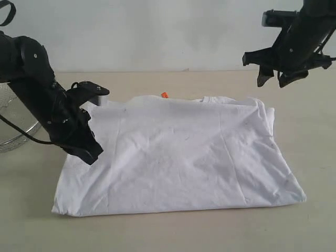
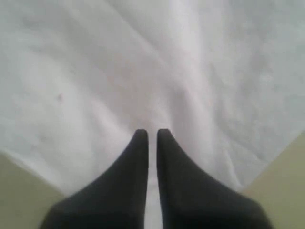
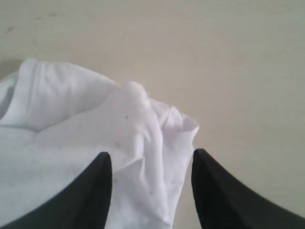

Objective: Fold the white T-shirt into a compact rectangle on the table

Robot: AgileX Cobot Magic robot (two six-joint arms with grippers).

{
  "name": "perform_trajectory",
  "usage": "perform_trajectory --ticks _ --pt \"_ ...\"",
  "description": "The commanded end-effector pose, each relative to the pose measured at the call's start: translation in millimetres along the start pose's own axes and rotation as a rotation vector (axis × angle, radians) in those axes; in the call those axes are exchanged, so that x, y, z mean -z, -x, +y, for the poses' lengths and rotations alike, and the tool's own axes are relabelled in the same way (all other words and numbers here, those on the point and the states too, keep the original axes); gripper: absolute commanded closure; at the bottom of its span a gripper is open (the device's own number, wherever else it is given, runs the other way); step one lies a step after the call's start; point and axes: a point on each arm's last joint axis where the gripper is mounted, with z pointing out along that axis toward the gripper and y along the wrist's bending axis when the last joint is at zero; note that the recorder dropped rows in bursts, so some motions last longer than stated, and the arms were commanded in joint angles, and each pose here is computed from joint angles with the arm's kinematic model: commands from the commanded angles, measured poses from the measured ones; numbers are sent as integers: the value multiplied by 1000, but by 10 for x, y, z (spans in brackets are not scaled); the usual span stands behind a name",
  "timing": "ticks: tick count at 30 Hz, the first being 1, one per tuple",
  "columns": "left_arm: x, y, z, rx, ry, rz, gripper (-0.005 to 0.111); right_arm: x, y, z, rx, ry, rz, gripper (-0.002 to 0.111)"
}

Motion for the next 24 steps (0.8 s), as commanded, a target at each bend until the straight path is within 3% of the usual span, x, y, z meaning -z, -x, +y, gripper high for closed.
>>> perform_trajectory --ticks 1,3,8,9,24 --pt "154 31 -101 0 -54 -58 102 75 -201 147 19 81 102 64" --pt "143 30 -105 5 -62 -55 102 -37 -417 245 54 101 160 69" --pt "34 -4 -88 7 -81 -1 102 -250 -918 364 106 93 198 106" --pt "15 -5 -83 9 -82 2 102 -299 -995 353 105 89 198 108" --pt "-376 -113 -63 43 -103 79 102 -526 -1612 225 90 55 318 108"
